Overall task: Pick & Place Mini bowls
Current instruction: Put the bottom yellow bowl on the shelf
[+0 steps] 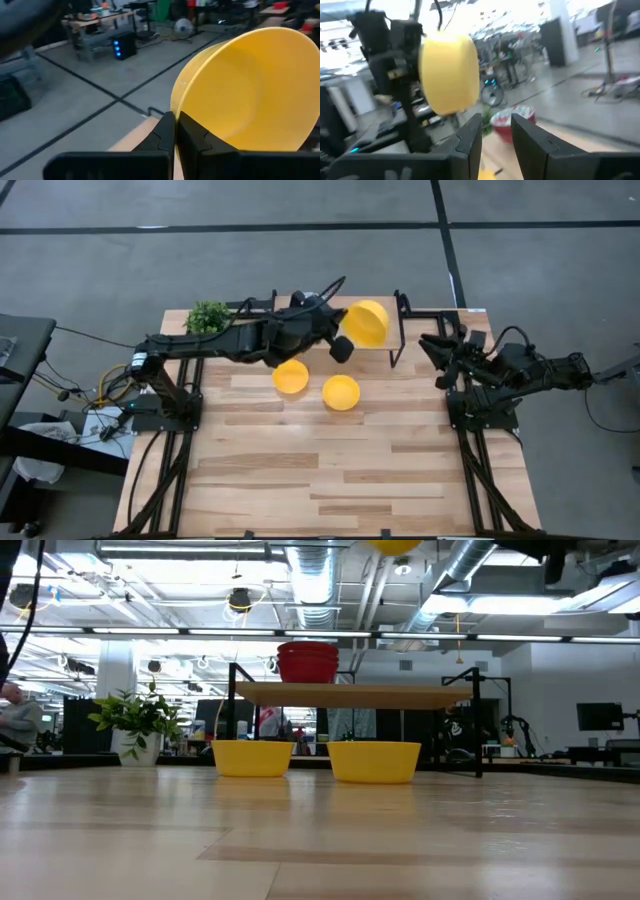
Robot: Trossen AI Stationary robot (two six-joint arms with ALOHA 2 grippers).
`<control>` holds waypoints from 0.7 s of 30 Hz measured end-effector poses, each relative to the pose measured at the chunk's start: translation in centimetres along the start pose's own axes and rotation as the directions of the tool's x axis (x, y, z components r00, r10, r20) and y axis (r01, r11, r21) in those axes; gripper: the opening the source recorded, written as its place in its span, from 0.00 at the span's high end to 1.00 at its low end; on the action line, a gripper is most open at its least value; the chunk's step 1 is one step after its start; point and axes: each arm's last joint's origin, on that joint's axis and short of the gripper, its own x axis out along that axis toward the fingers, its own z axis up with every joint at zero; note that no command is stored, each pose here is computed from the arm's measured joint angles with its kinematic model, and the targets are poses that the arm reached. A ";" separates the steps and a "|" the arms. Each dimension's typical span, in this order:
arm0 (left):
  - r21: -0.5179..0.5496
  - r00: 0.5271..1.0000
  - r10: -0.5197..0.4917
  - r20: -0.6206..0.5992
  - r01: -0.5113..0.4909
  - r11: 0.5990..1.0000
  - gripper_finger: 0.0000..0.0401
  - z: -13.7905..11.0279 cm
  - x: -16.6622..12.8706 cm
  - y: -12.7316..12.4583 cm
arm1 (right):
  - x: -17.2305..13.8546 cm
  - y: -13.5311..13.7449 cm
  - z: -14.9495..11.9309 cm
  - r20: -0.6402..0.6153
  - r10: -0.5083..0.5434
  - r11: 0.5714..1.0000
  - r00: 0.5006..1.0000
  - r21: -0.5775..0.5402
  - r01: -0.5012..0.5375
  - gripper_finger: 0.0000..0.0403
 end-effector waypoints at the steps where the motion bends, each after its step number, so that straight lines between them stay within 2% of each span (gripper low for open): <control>1: 0.001 1.000 0.012 -0.005 -0.012 1.000 0.99 -0.1 0.3 0.3 | 0.1 0.0 0.1 0.013 -0.016 1.000 1.000 -0.011 0.016 0.77; 6: 0.007 0.997 0.067 -0.029 -0.067 0.998 0.99 -0.9 2.5 1.4 | 0.9 0.4 0.3 0.013 -0.097 0.991 0.995 -0.088 0.098 0.77; 11: 0.026 0.992 0.112 -0.066 -0.111 0.994 0.99 -2.1 4.6 2.1 | 2.7 1.5 0.7 -0.013 -0.206 0.962 0.978 -0.187 0.200 0.74; 21: 0.029 0.981 0.175 -0.085 -0.173 0.985 0.99 -2.8 6.5 3.7 | 7.0 4.2 1.4 -0.050 -0.438 0.857 0.897 -0.325 0.400 0.57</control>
